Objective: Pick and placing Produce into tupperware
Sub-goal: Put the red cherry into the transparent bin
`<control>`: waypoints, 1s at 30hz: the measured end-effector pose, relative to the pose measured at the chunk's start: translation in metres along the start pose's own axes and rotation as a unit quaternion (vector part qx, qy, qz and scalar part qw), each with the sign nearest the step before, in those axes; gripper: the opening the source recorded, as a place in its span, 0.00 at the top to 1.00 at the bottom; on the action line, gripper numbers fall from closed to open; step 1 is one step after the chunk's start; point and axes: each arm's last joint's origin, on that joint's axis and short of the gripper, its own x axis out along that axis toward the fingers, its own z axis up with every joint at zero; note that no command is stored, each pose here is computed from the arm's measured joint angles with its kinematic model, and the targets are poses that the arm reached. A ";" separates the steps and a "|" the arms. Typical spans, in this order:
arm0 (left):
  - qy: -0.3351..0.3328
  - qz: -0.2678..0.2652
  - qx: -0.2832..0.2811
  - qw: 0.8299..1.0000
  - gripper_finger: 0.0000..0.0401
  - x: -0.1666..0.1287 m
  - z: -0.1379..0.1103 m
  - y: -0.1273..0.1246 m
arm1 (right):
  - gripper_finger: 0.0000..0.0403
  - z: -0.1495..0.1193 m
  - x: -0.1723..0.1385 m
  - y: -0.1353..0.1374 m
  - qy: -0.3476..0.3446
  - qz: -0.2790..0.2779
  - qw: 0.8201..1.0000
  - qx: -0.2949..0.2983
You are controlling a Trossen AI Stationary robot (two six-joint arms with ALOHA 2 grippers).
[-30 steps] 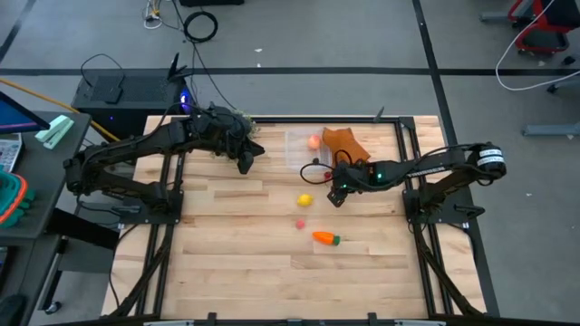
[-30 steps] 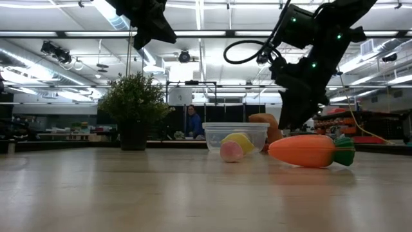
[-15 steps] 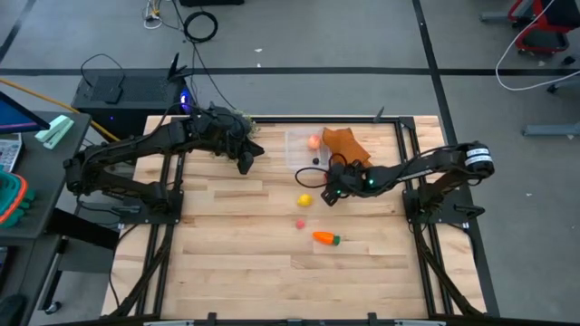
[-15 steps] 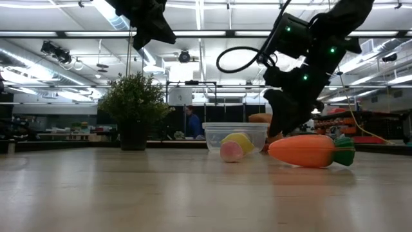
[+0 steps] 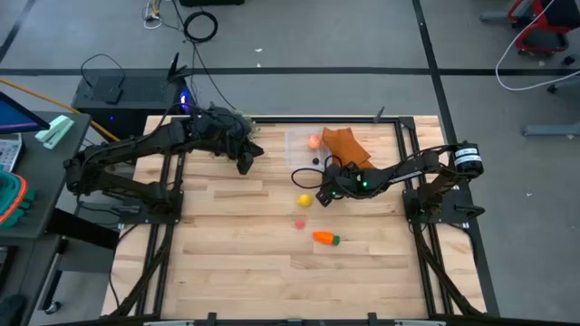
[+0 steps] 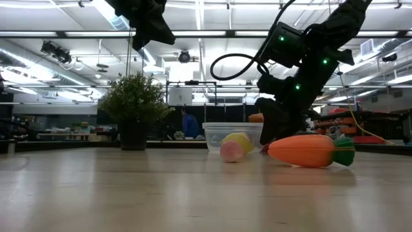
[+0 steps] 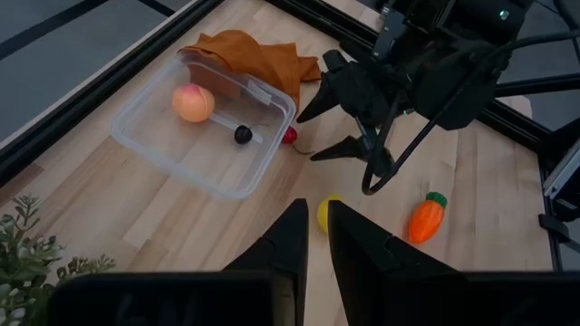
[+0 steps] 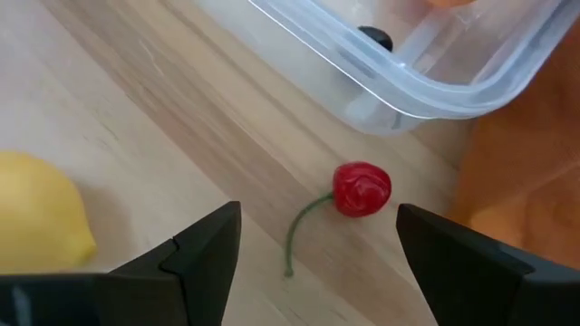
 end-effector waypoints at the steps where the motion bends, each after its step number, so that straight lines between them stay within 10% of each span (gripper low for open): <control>1: 0.000 0.000 0.000 1.000 0.87 0.000 0.000 0.000 | 0.34 0.000 0.000 0.000 -0.001 -0.001 1.000 -0.001; 30: 0.000 0.000 -0.006 1.000 0.87 0.000 0.000 0.000 | 0.34 0.002 0.021 -0.014 0.047 0.002 0.999 0.022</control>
